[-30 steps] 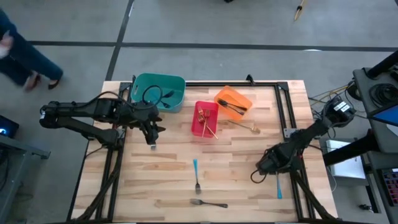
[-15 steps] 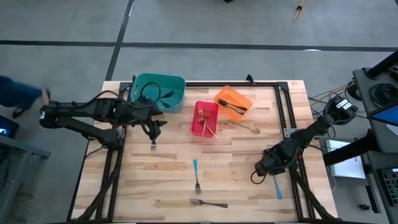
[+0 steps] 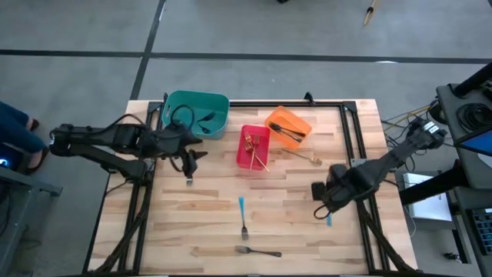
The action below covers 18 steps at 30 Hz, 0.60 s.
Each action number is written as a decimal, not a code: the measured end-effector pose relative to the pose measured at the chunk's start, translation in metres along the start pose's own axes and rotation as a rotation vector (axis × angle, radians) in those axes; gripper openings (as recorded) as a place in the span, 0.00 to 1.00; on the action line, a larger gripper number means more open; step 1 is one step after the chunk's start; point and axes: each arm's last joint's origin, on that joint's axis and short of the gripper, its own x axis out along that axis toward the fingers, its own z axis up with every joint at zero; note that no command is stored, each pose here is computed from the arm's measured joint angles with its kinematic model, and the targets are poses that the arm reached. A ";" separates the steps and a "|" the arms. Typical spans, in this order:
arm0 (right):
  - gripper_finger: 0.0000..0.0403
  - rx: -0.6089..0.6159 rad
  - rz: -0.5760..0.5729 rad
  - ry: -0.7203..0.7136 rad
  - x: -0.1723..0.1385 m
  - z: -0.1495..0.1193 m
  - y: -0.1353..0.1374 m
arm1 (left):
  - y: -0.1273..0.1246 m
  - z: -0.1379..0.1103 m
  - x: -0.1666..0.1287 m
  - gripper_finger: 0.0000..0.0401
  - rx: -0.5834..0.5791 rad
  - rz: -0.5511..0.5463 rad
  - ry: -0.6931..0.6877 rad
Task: Sort silverware by color (type)
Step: Put the blue fork into the green bin
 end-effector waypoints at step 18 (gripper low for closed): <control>0.03 -0.270 0.514 -0.832 -0.117 0.102 0.112 | 0.000 -0.002 -0.054 0.52 -0.001 -0.184 -0.233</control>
